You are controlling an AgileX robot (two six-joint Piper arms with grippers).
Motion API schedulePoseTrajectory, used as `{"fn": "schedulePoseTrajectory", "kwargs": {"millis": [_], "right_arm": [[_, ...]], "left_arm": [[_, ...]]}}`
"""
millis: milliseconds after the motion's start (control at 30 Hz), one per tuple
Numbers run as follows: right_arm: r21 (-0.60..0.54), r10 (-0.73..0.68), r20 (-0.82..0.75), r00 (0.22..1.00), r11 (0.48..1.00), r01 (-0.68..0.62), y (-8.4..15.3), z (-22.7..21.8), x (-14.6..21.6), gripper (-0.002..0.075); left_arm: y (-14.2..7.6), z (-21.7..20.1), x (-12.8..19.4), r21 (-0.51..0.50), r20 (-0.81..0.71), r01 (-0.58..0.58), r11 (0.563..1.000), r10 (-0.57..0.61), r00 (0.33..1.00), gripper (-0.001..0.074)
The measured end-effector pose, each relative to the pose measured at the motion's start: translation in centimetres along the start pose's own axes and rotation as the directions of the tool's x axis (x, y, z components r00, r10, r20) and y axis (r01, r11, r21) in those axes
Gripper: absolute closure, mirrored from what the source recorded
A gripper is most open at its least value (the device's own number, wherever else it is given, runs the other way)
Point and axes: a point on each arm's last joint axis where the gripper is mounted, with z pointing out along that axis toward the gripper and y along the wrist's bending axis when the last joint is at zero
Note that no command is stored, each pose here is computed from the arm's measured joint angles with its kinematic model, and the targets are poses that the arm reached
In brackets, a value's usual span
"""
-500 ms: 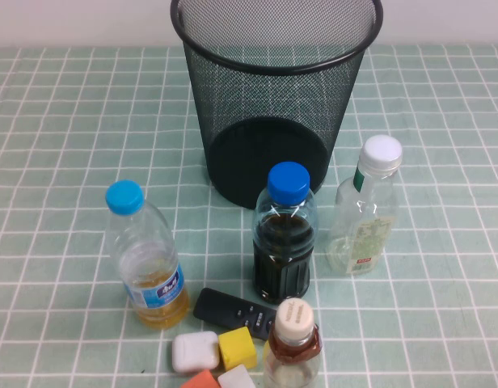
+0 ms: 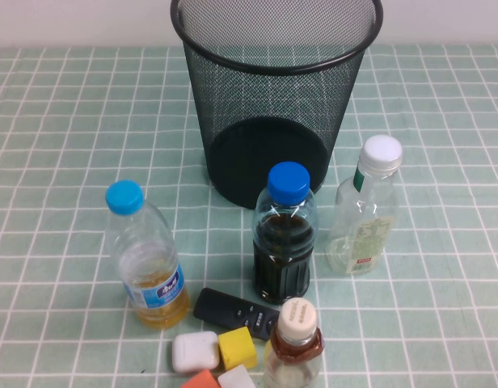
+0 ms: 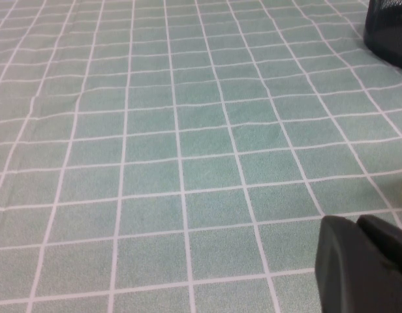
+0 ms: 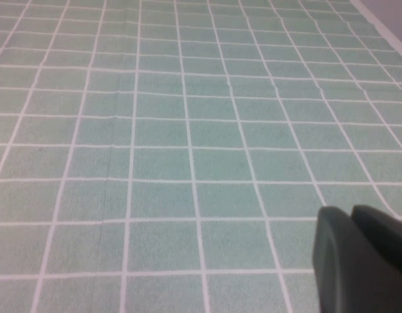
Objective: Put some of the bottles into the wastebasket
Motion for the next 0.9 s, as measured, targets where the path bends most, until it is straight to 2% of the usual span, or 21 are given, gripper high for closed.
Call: {"fn": "schedulePoseTrajectory", "kwargs": {"millis": [833,900], "right_arm": [[0.000,0.000,0.000,1.000,1.000,0.000,0.00,0.00,0.00,0.0734],[0.000,0.000,0.000,1.000,1.000,0.000,0.00,0.00,0.00,0.0734]], "left_arm": [[0.00,0.00,-0.02,0.000,0.002,0.000,1.000,0.000,1.000,0.0739],[-0.07,0.00,-0.13,0.008,0.014,0.025,1.000,-0.025,1.000,0.0739]]}}
